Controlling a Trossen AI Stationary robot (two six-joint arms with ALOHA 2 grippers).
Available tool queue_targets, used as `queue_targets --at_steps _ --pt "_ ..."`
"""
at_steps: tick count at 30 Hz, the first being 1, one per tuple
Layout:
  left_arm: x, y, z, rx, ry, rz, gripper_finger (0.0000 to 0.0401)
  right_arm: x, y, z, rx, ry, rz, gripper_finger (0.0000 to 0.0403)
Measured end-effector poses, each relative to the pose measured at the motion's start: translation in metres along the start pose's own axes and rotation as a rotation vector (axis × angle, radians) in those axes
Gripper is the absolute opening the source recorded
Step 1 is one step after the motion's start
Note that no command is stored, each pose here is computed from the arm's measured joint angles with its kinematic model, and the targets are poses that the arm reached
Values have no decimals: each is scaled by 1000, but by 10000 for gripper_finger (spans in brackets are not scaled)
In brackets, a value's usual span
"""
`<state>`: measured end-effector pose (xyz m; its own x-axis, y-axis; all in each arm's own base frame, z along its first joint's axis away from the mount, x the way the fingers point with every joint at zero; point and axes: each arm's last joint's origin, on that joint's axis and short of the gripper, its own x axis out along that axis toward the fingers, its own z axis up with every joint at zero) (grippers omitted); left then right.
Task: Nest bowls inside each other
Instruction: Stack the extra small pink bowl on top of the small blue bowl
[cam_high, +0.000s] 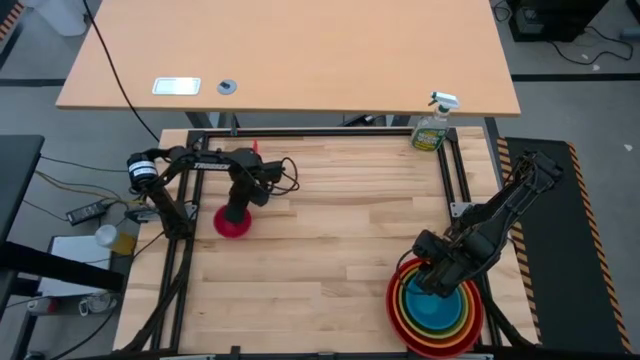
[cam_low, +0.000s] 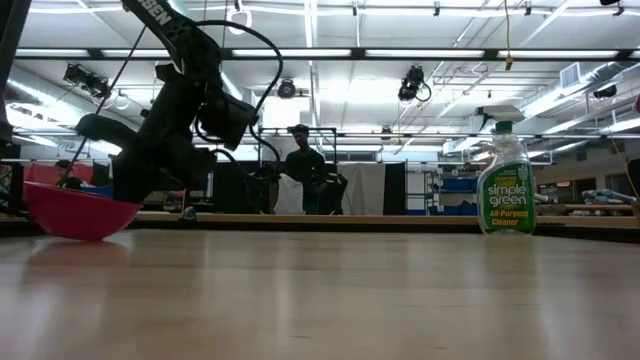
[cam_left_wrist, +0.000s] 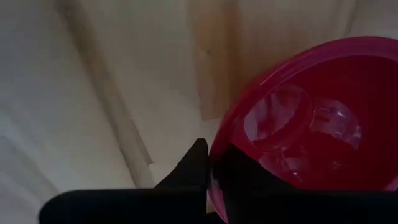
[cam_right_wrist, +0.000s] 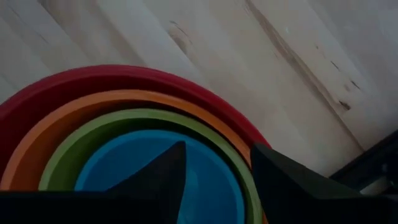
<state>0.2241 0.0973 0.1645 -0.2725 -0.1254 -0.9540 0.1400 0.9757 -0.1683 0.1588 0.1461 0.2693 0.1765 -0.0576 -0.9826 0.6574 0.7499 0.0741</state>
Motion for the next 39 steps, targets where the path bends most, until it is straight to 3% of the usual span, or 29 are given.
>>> queue_targets --at_steps 4,8,12,17,21,26,32,39 --pt "-16 5 10 -237 -94 26 16 1 1 7 30 -40 11 187" --pt "-47 9 25 -444 -283 14 14 3 1 22 69 -93 22 187" --pt "-85 6 45 -581 -537 47 14 5 2 38 81 -116 47 187" --pt "-126 -6 79 -752 -931 48 14 6 2 65 143 -317 57 187" --pt "-140 -25 97 -874 -1140 74 14 6 -2 84 248 -453 40 187" --pt "-145 -47 107 -1024 -1262 107 14 3 -2 102 340 -659 46 187" --pt "-149 -64 113 -1131 -1378 128 16 -7 4 118 231 -946 -32 187" --pt "-152 -77 116 -1190 -1456 150 17 -10 4 127 163 -985 -74 187"
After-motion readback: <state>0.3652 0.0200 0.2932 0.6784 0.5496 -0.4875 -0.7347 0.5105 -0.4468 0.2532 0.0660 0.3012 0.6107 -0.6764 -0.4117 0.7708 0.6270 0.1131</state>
